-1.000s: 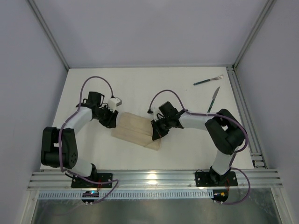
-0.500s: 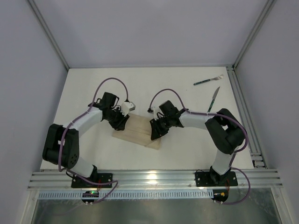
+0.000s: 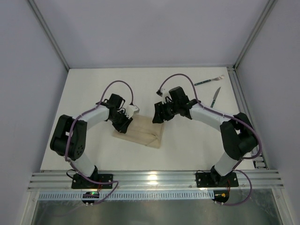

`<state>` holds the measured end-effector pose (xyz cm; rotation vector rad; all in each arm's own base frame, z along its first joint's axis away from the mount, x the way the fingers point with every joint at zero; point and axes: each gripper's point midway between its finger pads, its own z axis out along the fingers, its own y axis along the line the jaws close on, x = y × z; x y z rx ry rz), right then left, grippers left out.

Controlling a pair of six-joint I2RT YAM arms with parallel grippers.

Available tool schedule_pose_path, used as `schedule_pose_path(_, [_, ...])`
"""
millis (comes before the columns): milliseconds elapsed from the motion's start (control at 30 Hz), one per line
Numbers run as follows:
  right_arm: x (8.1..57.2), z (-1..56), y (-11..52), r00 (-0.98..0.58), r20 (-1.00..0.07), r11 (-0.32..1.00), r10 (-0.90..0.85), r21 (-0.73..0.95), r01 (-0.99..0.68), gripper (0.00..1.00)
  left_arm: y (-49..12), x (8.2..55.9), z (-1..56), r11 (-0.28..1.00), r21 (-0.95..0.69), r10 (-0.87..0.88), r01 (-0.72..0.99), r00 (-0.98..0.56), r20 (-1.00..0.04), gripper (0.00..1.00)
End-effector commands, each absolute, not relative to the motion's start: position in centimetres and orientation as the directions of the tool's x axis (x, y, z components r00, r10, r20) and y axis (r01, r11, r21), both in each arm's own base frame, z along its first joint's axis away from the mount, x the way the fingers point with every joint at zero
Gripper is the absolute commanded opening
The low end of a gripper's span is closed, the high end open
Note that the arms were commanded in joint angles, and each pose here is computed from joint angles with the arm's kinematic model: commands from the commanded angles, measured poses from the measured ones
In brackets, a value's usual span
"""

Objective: Fold the napkin into a case and place the utensils inside
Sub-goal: Pick up the 2/3-rectangle-folded napkin at the center of the board.

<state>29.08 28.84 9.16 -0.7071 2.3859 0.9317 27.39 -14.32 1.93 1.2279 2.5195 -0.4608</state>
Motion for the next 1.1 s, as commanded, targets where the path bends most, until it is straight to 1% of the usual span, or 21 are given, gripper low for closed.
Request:
schedule_pose_path(0, [33.0,10.5,28.1,-0.712,-0.651,0.676,-0.261,0.403,-0.617,0.62,-13.9,28.2,1.5,0.595,-0.118,0.706,0.795,-0.587,-0.397,0.31])
schedule_pose_path(33, [34.0,11.1,28.5,-0.693,-0.666,0.668,-0.276,0.386,-0.637,0.62,-13.9,28.1,1.5,0.595,-0.121,0.704,0.794,-0.588,-0.398,0.31])
schedule_pose_path(167, [35.6,8.5,29.4,-0.723,-0.607,0.658,-0.328,0.402,-0.637,0.63,-13.8,28.3,1.6,0.598,-0.105,0.706,0.794,-0.585,-0.400,0.32])
schedule_pose_path(200, [35.8,6.7,29.6,-0.746,-0.571,0.656,-0.343,0.423,-0.626,0.63,-13.8,28.4,1.6,0.598,-0.105,0.705,0.795,-0.583,-0.403,0.32])
schedule_pose_path(233, [36.4,7.1,30.4,-0.741,-0.576,0.638,-0.346,0.435,-0.636,0.63,-13.9,28.4,1.6,0.597,-0.105,0.705,0.795,-0.583,-0.405,0.32])
schedule_pose_path(267, [35.9,6.6,30.7,-0.759,-0.543,0.618,-0.359,0.472,-0.629,0.63,-13.9,28.4,1.6,0.596,-0.108,0.704,0.796,-0.582,-0.406,0.32])
schedule_pose_path(300, [35.8,6.2,31.1,-0.769,-0.526,0.607,-0.364,0.492,-0.624,0.67,-13.9,28.4,1.6,0.596,-0.107,0.704,0.796,-0.582,-0.407,0.33])
schedule_pose_path(500, [34.0,3.4,32.4,-0.815,-0.424,0.538,-0.395,0.612,-0.579,0.67,-13.8,28.3,1.5,0.591,-0.103,0.709,0.800,-0.576,-0.406,0.33])
schedule_pose_path(533, [33.8,3.4,32.6,-0.816,-0.415,0.527,-0.403,0.624,-0.577,0.65,-13.8,28.3,1.4,0.590,-0.103,0.710,0.801,-0.576,-0.405,0.32])
schedule_pose_path(600, [32.6,2.2,32.6,-0.831,-0.352,0.512,-0.430,0.663,-0.546,0.58,-13.9,28.4,1.4,0.587,-0.102,0.711,0.803,-0.572,-0.408,0.33])
schedule_pose_path(633, [32.3,2.1,32.9,-0.833,-0.340,0.506,-0.437,0.672,-0.540,0.51,-13.8,28.4,1.3,0.589,-0.102,0.711,0.801,-0.575,-0.405,0.32])
schedule_pose_path(667, [31.8,1.4,32.8,-0.843,-0.301,0.513,-0.445,0.687,-0.515,0.48,-13.8,28.5,1.3,0.590,-0.099,0.711,0.801,-0.574,-0.406,0.33])
schedule_pose_path(800, [30.5,1.1,33.1,-0.845,-0.266,0.478,-0.465,0.728,-0.492,0.40,-13.8,28.5,1.3,0.590,-0.094,0.712,0.802,-0.571,-0.408,0.33])
schedule_pose_path(933, [30.6,1.5,33.8,-0.846,-0.271,0.458,-0.460,0.744,-0.487,0.31,-13.8,28.4,1.2,0.587,-0.100,0.713,0.803,-0.571,-0.406,0.32])
schedule_pose_path(967, [30.8,1.8,34.0,-0.843,-0.285,0.452,-0.456,0.741,-0.496,0.26,-13.8,28.3,1.2,0.588,-0.102,0.713,0.802,-0.574,-0.404,0.32])
schedule_pose_path(1067, [31.9,3.1,34.4,-0.840,-0.331,0.457,-0.431,0.722,-0.519,0.19,-13.7,28.2,1.1,0.588,-0.102,0.714,0.803,-0.574,-0.401,0.32])
